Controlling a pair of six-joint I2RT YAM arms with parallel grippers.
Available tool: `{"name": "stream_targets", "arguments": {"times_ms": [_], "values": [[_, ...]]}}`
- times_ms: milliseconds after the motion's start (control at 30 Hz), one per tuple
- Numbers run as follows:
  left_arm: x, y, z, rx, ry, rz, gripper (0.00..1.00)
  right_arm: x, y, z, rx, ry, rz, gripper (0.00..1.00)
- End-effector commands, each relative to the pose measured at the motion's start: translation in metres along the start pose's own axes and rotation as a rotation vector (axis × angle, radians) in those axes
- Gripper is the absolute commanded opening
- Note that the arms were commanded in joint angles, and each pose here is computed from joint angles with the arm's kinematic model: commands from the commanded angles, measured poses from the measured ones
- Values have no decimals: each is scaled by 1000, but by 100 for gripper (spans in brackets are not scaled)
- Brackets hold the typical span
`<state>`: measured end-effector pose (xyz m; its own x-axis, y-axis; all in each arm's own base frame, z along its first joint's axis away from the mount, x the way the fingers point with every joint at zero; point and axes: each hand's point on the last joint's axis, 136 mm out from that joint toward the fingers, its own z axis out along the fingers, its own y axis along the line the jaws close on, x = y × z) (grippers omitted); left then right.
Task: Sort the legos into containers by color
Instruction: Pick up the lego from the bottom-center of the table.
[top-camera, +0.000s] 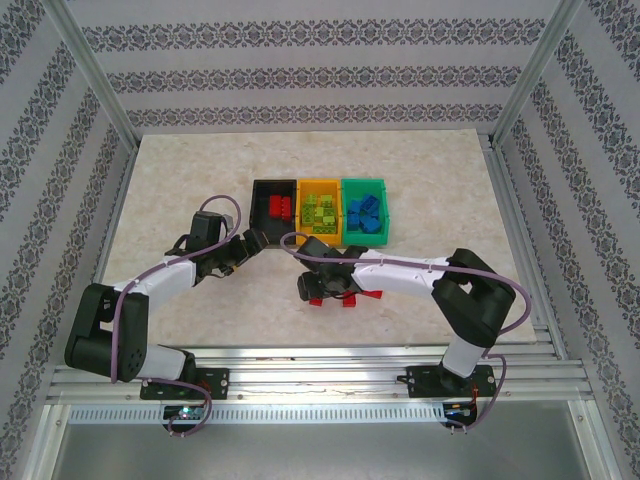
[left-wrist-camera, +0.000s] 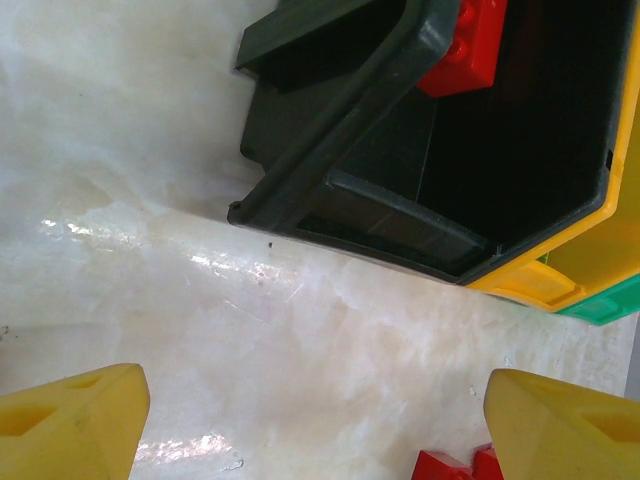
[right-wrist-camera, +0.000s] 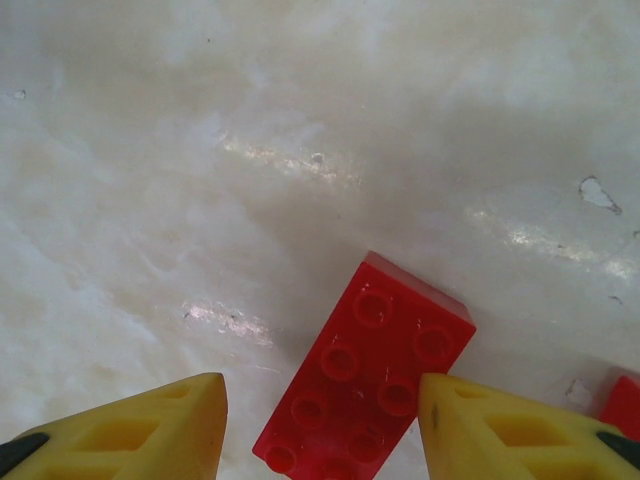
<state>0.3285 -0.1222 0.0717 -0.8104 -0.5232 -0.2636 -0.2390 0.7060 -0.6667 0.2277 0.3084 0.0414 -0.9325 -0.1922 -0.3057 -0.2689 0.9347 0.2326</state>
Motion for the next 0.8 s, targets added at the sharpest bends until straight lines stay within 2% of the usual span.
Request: {"name": "stream_targets", "arguments": {"times_ms": [0, 200, 300, 600, 767], "values": [[-13, -9, -2, 29, -28, 25, 87, -5, -1, -5, 31, -21, -33, 54], [-15, -11, -2, 34, -32, 29, 87, 0, -7, -11, 58, -31, -34, 54], [-15, -11, -2, 37, -30, 32, 87, 7, -12, -4, 72, -13, -17, 54], [-14, -13, -7, 33, -33, 42, 87, 1, 6, 21, 35, 23, -26, 54], [-12, -11, -12, 27, -44, 45, 87, -6, 14, 24, 13, 13, -48, 46]]}}
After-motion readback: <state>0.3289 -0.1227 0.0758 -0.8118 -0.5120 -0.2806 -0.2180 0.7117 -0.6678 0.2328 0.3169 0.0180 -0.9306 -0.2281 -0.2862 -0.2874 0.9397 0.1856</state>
